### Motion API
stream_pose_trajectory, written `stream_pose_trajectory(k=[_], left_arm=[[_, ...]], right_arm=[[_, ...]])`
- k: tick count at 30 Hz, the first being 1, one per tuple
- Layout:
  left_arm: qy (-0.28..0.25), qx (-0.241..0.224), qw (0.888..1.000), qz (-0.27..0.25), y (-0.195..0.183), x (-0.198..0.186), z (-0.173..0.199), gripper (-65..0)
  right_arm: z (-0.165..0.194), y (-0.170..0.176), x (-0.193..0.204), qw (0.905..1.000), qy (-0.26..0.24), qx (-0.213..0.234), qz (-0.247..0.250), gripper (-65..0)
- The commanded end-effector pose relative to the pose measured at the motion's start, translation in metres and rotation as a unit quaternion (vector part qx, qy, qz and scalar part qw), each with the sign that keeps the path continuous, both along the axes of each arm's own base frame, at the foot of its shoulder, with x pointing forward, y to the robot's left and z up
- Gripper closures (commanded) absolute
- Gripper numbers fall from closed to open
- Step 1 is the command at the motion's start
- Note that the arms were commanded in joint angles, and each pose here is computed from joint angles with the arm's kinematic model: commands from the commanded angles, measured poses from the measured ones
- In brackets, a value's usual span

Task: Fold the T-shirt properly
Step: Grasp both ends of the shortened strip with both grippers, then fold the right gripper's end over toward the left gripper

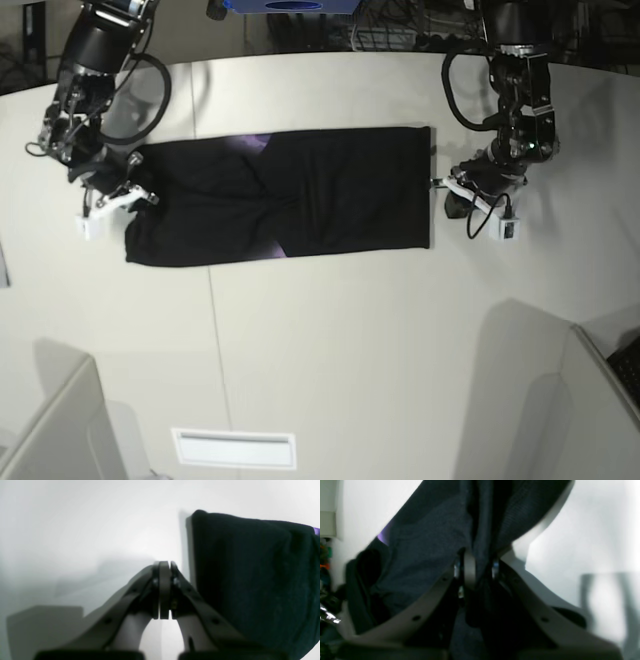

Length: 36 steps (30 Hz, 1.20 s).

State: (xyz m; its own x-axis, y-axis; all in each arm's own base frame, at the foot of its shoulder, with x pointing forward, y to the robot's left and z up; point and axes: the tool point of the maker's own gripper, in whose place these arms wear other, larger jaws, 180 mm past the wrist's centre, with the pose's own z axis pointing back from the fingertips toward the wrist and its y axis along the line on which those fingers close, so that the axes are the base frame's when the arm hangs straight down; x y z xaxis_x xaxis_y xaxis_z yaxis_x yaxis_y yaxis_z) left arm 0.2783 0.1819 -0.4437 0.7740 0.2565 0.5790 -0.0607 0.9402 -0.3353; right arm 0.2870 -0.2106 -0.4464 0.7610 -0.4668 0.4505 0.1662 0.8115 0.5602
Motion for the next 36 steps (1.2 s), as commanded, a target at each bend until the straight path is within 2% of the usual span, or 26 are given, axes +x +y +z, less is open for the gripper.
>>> stream_pose_trajectory(k=[1, 5, 10, 15, 20, 25, 30, 33, 36], left_arm=[[0.069, 0.013, 0.997, -0.025, -0.009, -0.027, -0.023, 0.0], [0.064, 0.001, 0.996, -0.055, -0.039, -0.022, -0.022, 0.0], [0.067, -0.014, 0.995, -0.076, -0.064, -0.023, -0.024, 0.0], [0.067, -0.017, 0.993, -0.094, -0.077, -0.024, -0.023, 0.0], [0.074, -0.014, 0.995, -0.068, -0.072, -0.023, -0.025, 0.0], [0.073, -0.009, 0.995, -0.062, -0.065, -0.022, -0.024, 0.0], [0.045, -0.006, 0.997, -0.067, -0.067, -0.011, -0.007, 0.0], [0.034, -0.005, 0.997, -0.069, -0.067, -0.007, 0.000, 0.0], [0.034, 0.008, 0.997, -0.070, -0.057, -0.007, 0.001, 0.0]], right_arm=[[-0.001, -0.006, -0.008, 0.9995, 0.018, -0.024, 0.009, 0.0], [0.025, -0.009, -0.005, 0.9985, -0.011, -0.054, 0.006, 0.0], [0.054, 0.019, -0.005, 0.9944, -0.050, -0.076, 0.053, 0.0], [0.083, 0.050, -0.005, 0.9901, -0.086, -0.077, 0.080, 0.0], [0.115, 0.074, -0.008, 0.9852, -0.113, -0.078, 0.103, 0.0], [0.124, 0.098, -0.011, 0.9854, -0.115, -0.053, 0.113, 0.0], [0.125, 0.153, -0.016, 0.9790, -0.120, -0.012, 0.165, 0.0], [0.129, 0.178, -0.016, 0.9795, -0.113, 0.021, 0.166, 0.0], [0.136, 0.201, -0.015, 0.9761, -0.119, 0.041, 0.177, 0.0]])
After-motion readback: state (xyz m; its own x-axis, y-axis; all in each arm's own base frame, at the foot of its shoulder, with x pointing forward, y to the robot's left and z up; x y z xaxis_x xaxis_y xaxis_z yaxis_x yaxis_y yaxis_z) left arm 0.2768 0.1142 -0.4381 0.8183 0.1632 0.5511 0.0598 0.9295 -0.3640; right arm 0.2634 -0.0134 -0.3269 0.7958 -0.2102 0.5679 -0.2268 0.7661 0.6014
